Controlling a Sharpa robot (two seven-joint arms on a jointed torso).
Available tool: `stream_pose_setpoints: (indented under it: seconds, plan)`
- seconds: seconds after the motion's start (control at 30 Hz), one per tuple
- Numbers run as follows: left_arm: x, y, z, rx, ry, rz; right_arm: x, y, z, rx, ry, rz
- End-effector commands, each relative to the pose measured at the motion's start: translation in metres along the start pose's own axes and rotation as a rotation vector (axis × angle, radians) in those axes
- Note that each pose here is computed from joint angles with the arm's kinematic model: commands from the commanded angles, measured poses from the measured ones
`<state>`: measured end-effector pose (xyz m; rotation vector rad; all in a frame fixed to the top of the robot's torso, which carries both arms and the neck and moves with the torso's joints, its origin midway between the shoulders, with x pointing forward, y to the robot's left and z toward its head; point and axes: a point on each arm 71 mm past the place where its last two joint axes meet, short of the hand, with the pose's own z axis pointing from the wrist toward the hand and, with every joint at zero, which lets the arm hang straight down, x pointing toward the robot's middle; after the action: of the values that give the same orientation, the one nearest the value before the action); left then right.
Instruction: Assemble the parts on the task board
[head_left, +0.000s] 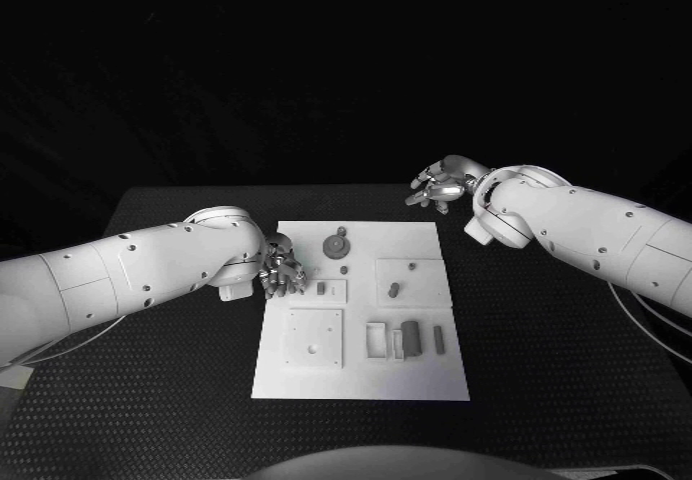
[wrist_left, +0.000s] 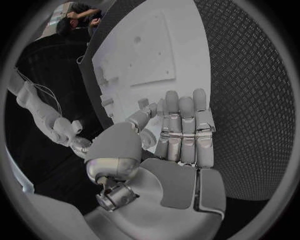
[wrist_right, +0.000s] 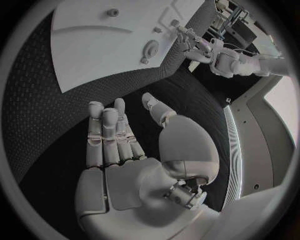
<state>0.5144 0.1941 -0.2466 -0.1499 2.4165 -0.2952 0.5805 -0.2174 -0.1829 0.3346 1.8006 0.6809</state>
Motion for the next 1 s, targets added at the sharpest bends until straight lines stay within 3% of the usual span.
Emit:
stream_pose_setpoints:
  seconds: [0.03,1.0]
  plan:
    - [0.0018,-0.0001,0.0002,-0.005,0.018,0.017,0.0010,0.0006,0.0000,-0.005,0.011,-0.008]
    - [0.0020,-0.0027,0.0019,-0.001,-0.020,0.000,0.0010,0.0004,-0.0007,-0.005,0.013,-0.008]
